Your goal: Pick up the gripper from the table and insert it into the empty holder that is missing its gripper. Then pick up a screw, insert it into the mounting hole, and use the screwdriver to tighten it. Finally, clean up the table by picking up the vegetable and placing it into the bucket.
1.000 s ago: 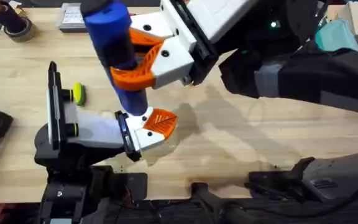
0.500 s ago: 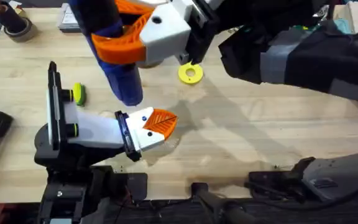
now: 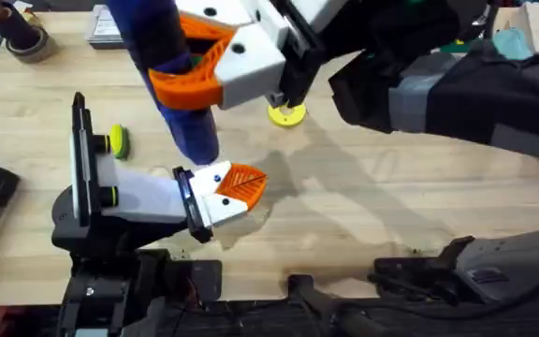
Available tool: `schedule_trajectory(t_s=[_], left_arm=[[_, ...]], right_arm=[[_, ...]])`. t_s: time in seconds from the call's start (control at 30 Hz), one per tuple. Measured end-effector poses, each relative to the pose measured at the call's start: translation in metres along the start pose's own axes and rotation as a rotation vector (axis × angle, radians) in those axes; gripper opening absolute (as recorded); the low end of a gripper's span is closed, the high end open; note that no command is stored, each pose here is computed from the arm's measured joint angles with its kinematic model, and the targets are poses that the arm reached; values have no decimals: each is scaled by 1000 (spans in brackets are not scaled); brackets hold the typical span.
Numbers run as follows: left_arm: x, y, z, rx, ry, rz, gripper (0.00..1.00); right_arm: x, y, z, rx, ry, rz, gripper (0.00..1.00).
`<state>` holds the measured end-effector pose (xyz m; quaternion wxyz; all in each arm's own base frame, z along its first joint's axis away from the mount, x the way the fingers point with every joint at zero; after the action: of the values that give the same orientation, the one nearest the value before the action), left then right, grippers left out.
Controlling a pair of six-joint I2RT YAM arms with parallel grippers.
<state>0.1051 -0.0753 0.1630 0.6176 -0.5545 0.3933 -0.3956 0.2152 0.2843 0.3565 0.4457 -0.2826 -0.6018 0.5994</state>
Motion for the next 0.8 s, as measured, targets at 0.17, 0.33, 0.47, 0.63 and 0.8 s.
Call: schedule_trajectory(t_s=[0.17,0.33,0.47,0.63,0.8], left_arm=[[0,0,0,0,0,0,3],[0,0,0,0,0,0,3],[0,0,0,0,0,0,3],[0,0,0,0,0,0,3],[0,0,0,0,0,0,3]], right_arm=[[-1,6,0,14,4,4,25],[-2,10,0,10,7,7,25],[-3,15,0,18,10,10,25],[-3,20,1,10,6,17,25],[-1,22,2,-1,-6,23,25]])
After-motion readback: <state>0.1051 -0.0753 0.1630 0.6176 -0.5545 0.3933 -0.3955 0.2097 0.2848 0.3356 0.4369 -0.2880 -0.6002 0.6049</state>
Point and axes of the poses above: each hand's point on the last joint's axis, 136 mm out from that joint toward the fingers, its own x axis out along the fingers, its own z axis along the line the jaws close on, y = z × x, the point moved 9 cm from there along -x, back along the fingers, and after that the axes turned 11 degrees about x, right-handed, at the moved point
